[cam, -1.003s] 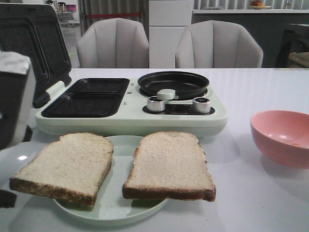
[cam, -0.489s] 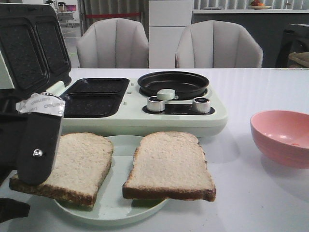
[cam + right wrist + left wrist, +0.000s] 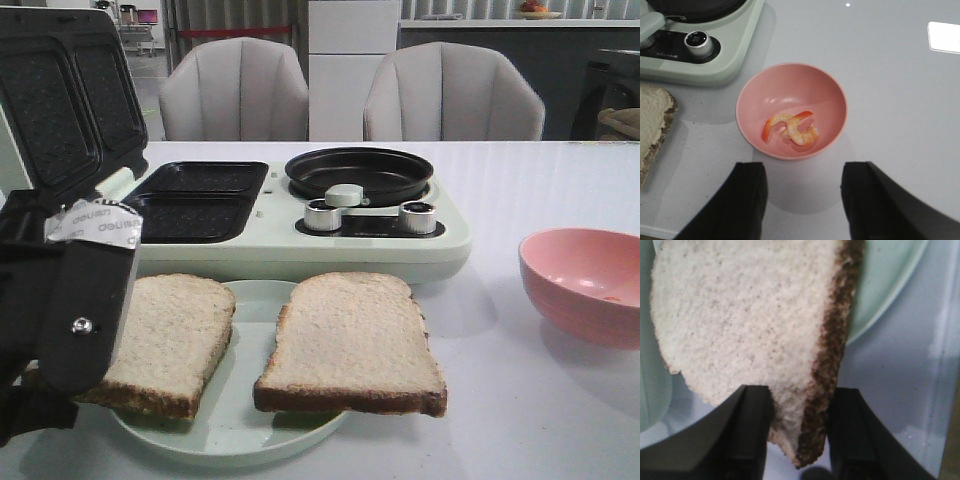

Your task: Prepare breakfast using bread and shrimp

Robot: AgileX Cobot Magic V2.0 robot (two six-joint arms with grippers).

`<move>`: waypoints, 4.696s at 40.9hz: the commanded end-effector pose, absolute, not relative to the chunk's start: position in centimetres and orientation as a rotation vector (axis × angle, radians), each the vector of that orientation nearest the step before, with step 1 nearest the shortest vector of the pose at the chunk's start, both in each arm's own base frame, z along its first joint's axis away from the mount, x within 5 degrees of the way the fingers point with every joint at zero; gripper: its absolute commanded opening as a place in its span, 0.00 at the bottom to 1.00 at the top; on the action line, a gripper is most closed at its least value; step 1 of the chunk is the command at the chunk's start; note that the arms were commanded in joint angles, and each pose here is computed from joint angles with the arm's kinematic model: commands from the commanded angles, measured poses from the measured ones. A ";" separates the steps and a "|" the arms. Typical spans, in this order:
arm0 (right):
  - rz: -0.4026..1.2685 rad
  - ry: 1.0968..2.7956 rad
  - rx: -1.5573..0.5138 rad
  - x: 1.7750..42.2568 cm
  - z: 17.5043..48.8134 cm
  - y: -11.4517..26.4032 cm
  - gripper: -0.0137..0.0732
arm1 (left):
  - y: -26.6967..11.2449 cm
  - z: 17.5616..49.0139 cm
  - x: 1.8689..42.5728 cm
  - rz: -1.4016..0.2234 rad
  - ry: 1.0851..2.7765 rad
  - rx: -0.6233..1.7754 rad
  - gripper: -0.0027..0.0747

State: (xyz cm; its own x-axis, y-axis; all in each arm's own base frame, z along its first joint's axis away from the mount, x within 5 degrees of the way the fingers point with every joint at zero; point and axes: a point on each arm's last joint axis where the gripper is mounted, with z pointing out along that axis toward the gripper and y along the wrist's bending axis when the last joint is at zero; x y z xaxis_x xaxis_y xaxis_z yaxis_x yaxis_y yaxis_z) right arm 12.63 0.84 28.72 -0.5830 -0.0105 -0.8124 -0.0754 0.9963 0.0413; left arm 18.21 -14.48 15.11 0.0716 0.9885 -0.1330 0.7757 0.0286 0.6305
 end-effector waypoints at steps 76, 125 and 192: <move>0.085 2.090 -0.048 13.2 30.4 0.8 0.68 | -16.5 27.2 42.5 0.874 1.523 1.162 0.16; 0.085 2.090 -0.048 13.2 30.4 0.8 0.68 | -15.4 27.5 40.1 0.859 1.541 1.184 0.67; 0.078 1.988 -0.032 13.6 31.2 0.7 0.68 | -4.8 33.5 7.2 -0.342 2.042 0.606 0.62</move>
